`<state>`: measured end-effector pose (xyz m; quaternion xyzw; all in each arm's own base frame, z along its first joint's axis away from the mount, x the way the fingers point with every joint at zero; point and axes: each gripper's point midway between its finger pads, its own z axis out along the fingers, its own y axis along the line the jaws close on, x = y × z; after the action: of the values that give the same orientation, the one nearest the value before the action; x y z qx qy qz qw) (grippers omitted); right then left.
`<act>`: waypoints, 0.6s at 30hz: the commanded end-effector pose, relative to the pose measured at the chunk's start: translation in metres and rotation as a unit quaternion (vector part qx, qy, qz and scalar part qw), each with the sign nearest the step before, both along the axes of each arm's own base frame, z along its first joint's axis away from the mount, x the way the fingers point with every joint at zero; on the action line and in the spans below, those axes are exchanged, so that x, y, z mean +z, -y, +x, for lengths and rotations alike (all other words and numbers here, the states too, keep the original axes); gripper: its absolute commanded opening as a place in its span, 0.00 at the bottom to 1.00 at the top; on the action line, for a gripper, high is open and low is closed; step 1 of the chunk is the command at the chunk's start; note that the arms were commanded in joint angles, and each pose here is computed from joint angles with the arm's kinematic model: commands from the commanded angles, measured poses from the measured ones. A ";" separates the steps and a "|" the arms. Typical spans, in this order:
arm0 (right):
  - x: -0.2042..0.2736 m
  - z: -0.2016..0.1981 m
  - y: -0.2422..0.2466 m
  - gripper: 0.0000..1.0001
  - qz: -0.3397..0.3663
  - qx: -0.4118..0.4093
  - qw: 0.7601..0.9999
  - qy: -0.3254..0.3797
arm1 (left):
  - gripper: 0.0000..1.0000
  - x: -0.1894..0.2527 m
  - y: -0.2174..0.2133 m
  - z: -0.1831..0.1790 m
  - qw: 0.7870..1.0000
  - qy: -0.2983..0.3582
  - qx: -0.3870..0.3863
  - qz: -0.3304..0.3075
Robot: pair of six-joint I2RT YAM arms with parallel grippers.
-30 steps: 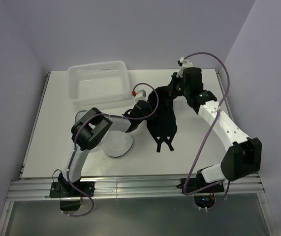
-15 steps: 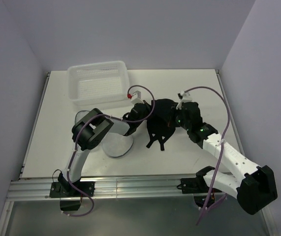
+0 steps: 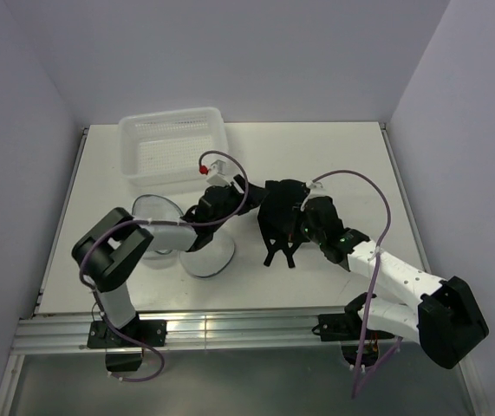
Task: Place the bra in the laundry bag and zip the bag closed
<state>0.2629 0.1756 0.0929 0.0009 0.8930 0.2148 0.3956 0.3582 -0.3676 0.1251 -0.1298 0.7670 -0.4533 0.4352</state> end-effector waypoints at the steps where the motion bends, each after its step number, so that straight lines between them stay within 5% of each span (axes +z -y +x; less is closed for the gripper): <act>1: 0.005 0.005 -0.002 0.00 0.007 -0.008 1.000 0.020 | 0.69 0.031 -0.008 -0.011 0.999 0.034 -0.021 0.013; 10: -0.031 -0.019 -0.021 0.04 0.012 0.033 0.998 -0.046 | 0.87 0.001 -0.001 -0.003 0.995 0.001 -0.042 0.093; 12: -0.035 -0.021 -0.024 0.17 0.014 0.040 0.997 -0.058 | 0.88 -0.018 -0.001 0.000 0.992 -0.014 -0.045 0.119; 13: -0.033 -0.021 -0.025 0.32 0.014 0.045 0.997 -0.055 | 0.89 -0.018 0.001 0.002 0.992 -0.013 -0.047 0.119; 14: -0.029 -0.021 -0.027 0.57 0.019 0.050 0.997 -0.051 | 0.89 -0.025 0.002 0.002 0.991 -0.018 -0.052 0.125; 16: -0.009 -0.012 -0.027 0.76 0.026 0.051 0.998 -0.018 | 0.90 -0.028 0.004 0.001 0.990 -0.020 -0.059 0.124; 18: 0.012 -0.002 -0.021 0.80 0.035 0.044 0.998 0.004 | 0.90 -0.030 0.008 -0.002 0.990 -0.022 -0.072 0.119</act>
<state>0.2378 0.1919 0.0586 -0.0230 0.9143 0.2342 0.3298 0.3528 -0.3647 0.0796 -0.0566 0.8415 -0.3660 0.3934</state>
